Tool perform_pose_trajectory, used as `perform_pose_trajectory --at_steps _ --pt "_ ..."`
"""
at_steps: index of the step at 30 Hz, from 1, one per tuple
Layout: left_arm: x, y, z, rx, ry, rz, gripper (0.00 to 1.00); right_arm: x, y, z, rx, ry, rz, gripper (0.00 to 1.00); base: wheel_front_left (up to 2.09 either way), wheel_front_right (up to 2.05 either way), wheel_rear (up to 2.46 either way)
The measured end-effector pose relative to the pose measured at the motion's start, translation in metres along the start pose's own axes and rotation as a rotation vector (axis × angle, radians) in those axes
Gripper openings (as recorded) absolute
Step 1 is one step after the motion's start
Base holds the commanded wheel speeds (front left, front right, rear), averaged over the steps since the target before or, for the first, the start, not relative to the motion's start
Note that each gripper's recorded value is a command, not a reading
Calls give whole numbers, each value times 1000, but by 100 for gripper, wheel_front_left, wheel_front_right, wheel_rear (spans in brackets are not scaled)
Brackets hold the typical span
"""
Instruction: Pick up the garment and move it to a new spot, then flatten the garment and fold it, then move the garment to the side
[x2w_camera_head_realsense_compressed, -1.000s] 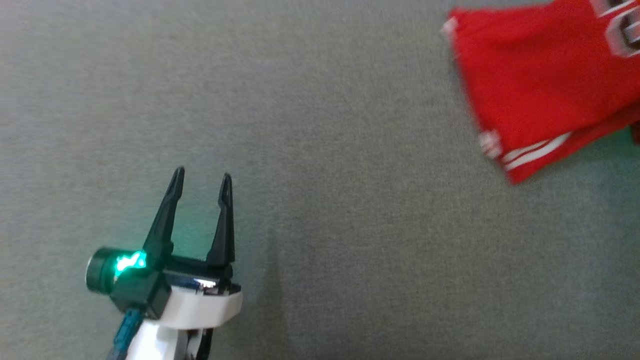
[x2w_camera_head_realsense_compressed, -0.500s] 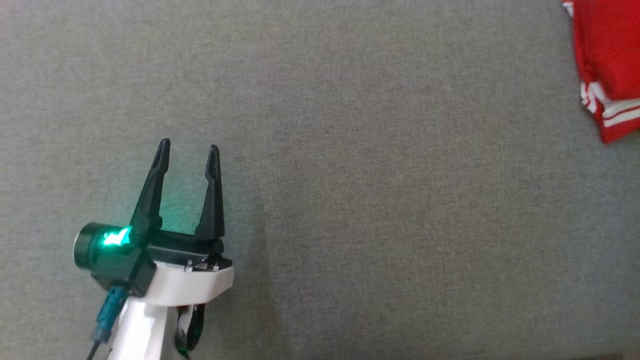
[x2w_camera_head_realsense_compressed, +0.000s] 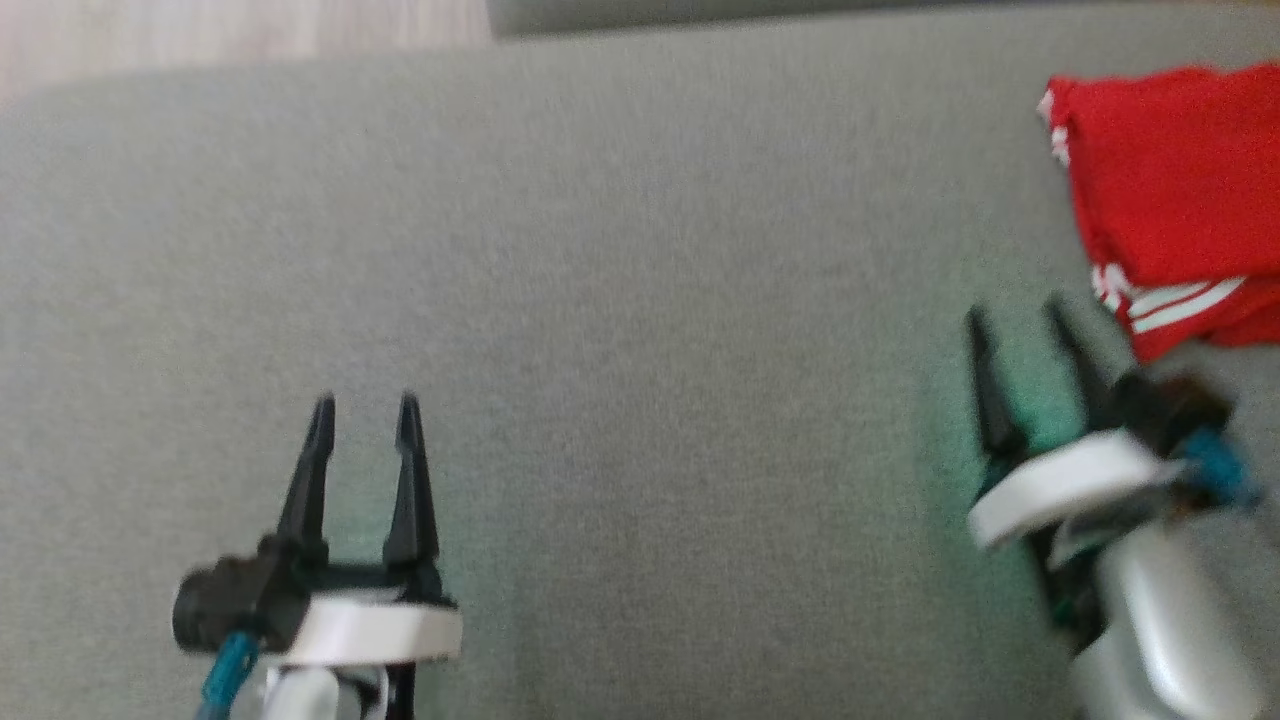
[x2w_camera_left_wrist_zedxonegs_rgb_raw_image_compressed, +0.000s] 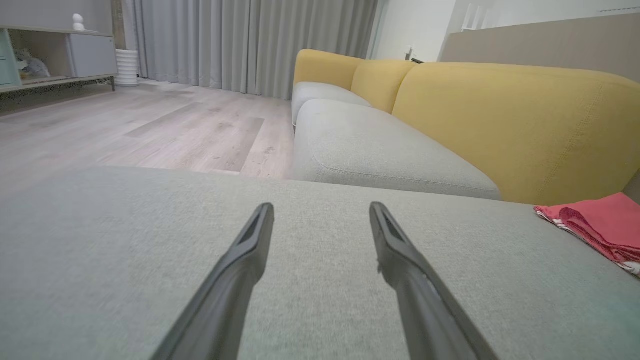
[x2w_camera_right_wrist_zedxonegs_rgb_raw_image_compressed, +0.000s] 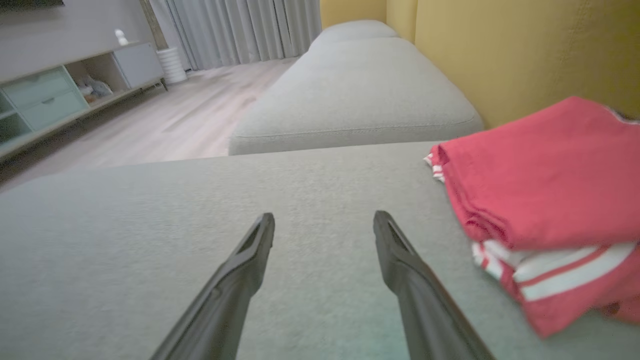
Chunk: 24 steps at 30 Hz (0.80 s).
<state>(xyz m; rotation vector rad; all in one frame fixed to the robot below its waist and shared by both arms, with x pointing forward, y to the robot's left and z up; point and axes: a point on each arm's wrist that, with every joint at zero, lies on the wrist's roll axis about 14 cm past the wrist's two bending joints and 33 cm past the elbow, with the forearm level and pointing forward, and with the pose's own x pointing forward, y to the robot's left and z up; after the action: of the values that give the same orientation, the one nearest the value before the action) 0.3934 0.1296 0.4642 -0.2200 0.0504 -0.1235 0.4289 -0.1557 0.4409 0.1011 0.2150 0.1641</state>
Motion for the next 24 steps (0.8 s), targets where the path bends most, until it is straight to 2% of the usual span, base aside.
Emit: perform_pose_trajectory --at_steps 7,11,13,19,24 --pt "-46 8 16 4 -42 46 100 -45 49 -16 84 -60 90 100 0 0 0" --pt "-68 10 23 33 -71 59 100 -62 50 23 45 -197 89 100 0 0 0" --pt "-74 11 28 39 -88 63 100 -69 51 32 22 -229 90 100 0 0 0" --pt "-81 14 34 49 -111 75 100 -86 51 17 47 -203 78 100 0 0 0" --pt "-82 14 35 49 -115 74 100 -88 50 19 64 -211 72 100 0 0 0"
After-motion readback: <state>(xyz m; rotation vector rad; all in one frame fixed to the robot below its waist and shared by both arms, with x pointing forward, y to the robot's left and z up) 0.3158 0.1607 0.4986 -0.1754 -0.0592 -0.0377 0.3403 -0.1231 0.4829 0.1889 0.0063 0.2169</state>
